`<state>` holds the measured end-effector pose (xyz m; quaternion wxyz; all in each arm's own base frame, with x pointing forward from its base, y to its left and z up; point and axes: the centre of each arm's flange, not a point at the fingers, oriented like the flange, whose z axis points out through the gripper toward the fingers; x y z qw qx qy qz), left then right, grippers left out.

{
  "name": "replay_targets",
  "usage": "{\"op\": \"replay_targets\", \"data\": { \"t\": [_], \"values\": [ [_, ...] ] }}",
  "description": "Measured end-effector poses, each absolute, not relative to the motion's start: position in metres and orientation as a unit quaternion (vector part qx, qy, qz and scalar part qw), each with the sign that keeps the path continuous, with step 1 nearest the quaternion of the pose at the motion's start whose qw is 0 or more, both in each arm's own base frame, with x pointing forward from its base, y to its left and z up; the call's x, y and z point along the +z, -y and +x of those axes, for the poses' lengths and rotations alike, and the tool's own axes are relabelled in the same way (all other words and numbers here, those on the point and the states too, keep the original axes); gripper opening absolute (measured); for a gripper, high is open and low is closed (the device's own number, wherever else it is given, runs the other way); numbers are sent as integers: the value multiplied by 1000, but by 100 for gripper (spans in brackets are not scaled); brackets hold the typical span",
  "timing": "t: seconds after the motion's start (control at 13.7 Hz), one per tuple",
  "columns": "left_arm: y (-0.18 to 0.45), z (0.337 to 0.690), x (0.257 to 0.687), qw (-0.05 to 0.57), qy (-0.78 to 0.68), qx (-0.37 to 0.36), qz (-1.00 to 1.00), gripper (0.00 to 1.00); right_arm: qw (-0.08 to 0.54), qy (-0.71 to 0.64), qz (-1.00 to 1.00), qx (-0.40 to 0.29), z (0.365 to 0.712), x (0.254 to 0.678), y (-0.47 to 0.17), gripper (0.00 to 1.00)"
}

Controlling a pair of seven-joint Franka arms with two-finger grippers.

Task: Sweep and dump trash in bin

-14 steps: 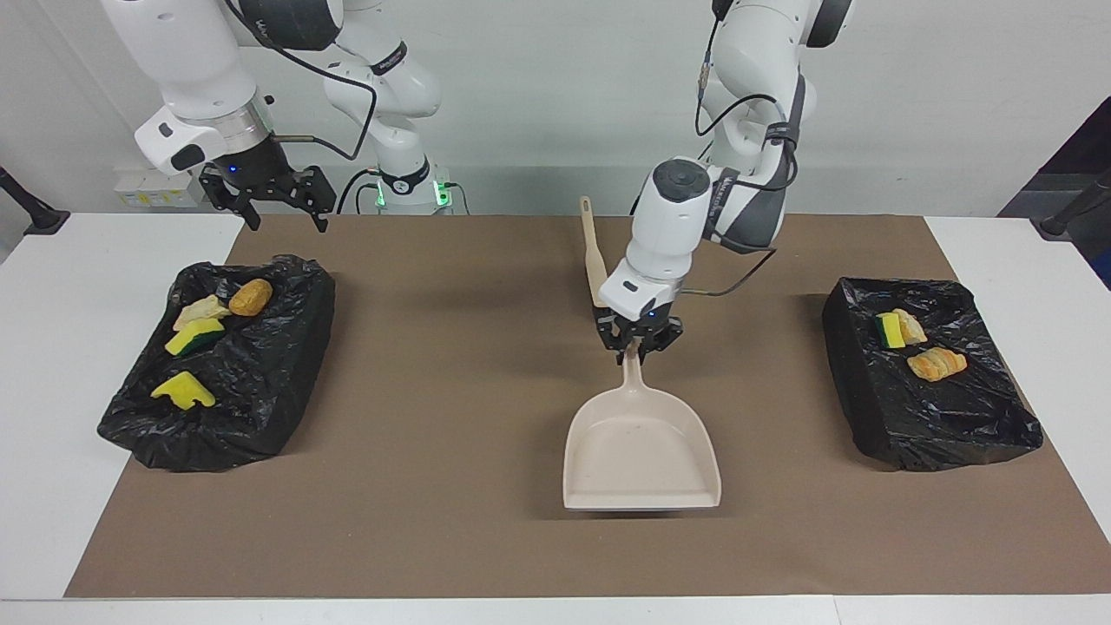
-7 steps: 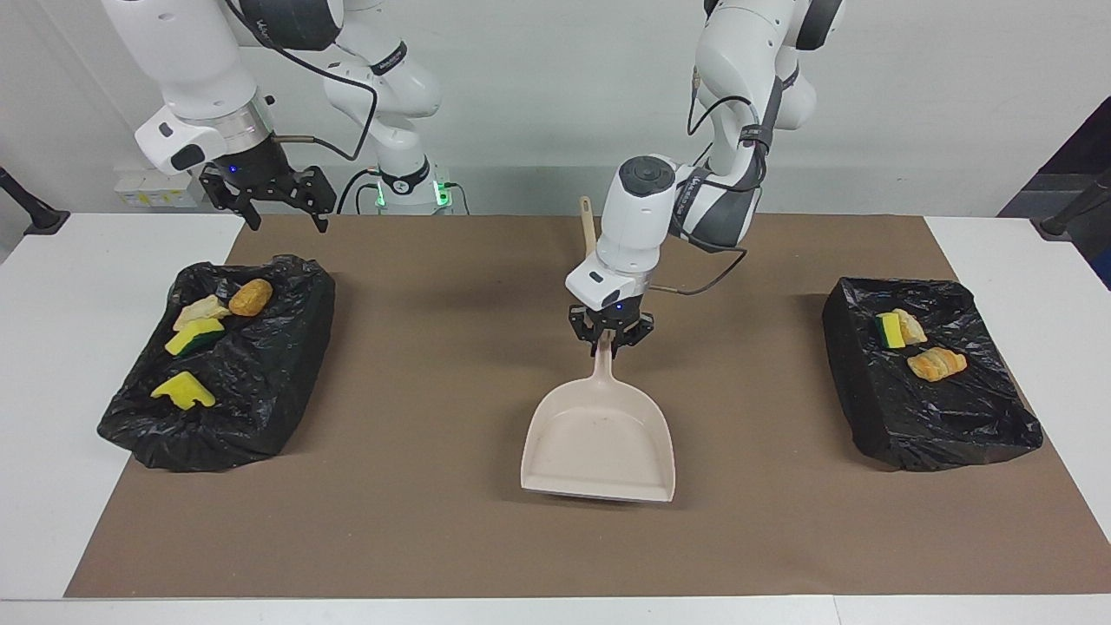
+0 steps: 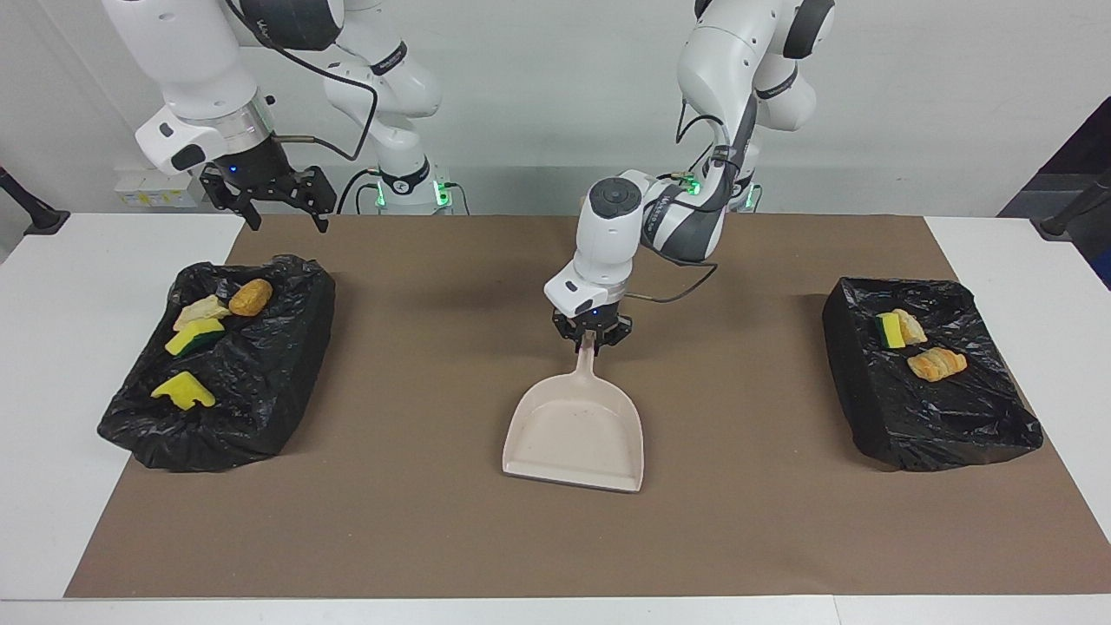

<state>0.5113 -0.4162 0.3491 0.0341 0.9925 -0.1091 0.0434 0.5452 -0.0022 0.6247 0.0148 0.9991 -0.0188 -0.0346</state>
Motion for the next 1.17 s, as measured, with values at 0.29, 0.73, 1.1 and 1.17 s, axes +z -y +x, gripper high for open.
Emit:
{"op": "replay_targets", "data": {
  "t": [0.29,0.73,1.1,1.17],
  "values": [
    [411,518,359,38,93,53,993,61,15,19,999,-35,545,625,2,100],
    [309,552,430,9,11,29,999,100,15,19,999,-35,545,625,2,100],
    [189,556,497,-13,-18,-2,1000,100,15,19,999,-35,545,625,2,100],
    [171,555,503,-13,-17,-3,1000,100,15,19,999,-35,545,625,2,100]
  ]
}}
